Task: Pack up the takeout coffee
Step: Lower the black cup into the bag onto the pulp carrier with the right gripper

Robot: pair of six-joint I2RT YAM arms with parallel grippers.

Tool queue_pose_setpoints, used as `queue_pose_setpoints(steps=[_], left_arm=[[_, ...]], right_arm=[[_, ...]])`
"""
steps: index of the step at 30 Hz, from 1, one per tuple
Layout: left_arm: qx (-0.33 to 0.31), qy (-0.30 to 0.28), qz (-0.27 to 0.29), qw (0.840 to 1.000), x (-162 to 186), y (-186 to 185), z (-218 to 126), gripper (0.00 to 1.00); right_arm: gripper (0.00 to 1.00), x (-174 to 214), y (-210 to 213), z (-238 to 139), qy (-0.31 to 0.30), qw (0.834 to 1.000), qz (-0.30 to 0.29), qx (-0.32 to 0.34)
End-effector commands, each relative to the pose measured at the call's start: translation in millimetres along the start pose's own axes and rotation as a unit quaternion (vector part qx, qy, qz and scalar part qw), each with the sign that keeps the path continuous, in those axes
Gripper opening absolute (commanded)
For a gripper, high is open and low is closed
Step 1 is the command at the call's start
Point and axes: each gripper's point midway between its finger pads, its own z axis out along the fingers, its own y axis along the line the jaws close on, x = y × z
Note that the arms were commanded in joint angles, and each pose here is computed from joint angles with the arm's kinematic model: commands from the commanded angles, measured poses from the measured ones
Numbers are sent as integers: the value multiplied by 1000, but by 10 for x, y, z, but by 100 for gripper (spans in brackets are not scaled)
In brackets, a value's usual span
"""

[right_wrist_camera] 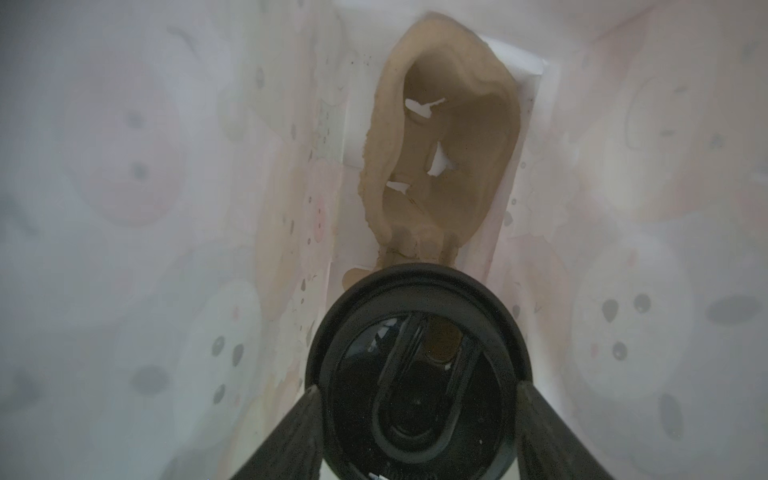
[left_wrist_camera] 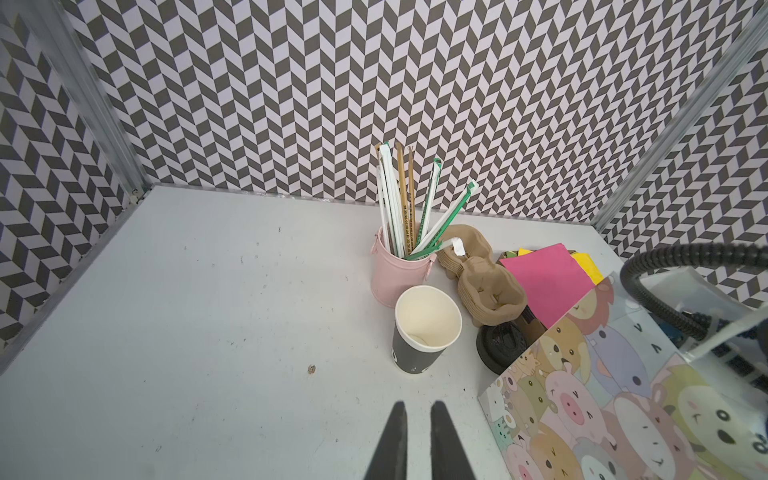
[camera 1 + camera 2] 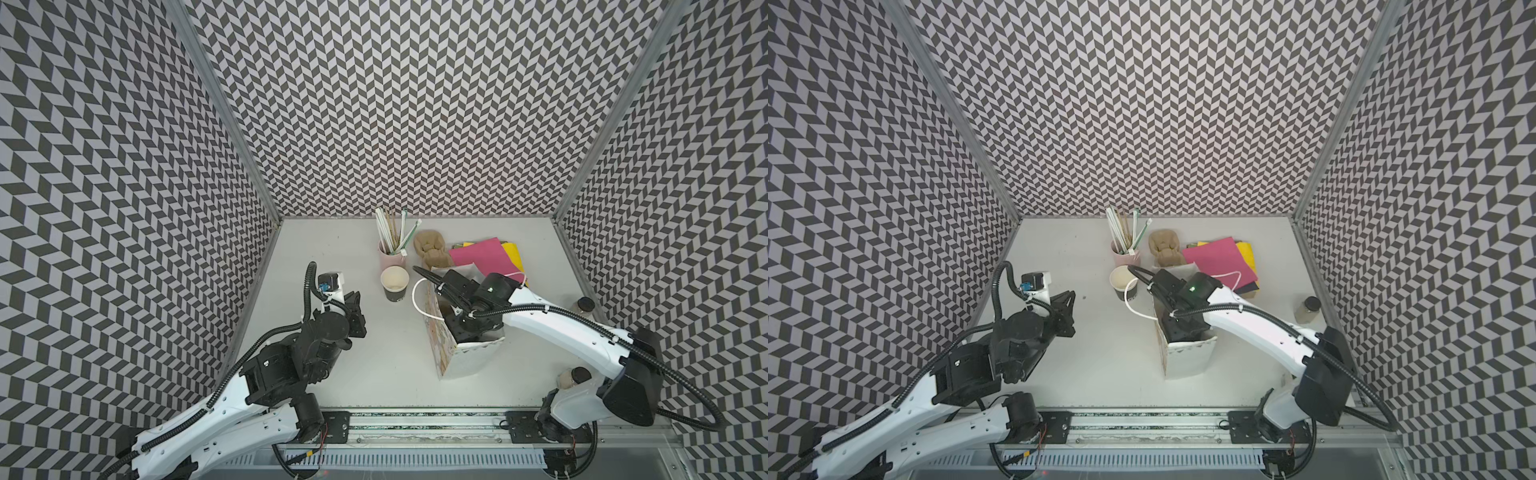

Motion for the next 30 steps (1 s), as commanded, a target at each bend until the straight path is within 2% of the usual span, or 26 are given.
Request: queue_pose_setpoints(steps=[1,13,19,23,28,30], left_arm=[[-12,-4,-1,1000,-24,37,-10,14],[-13,-1,2,1000,-8,31,3,14],[-14,0,2,1000,-7,32,3,14],[-14,0,3,1000,-6,33,3,14],[-14,1,4,1000,1,26,11,14],[-13,1,4,1000,0,22,13,14]], right_arm=[[0,180,21,230,42,999,-5,-1],[0,96,25,98,31,1000,-2,2],[26,-11,40,-50,18,1000,-4,3],[37,-52,39,-112,11,1000,-3,4],[59,-127,56,-233,-3,1000,-3,-1],[63,-131,58,-246,-3,1000,-6,0]])
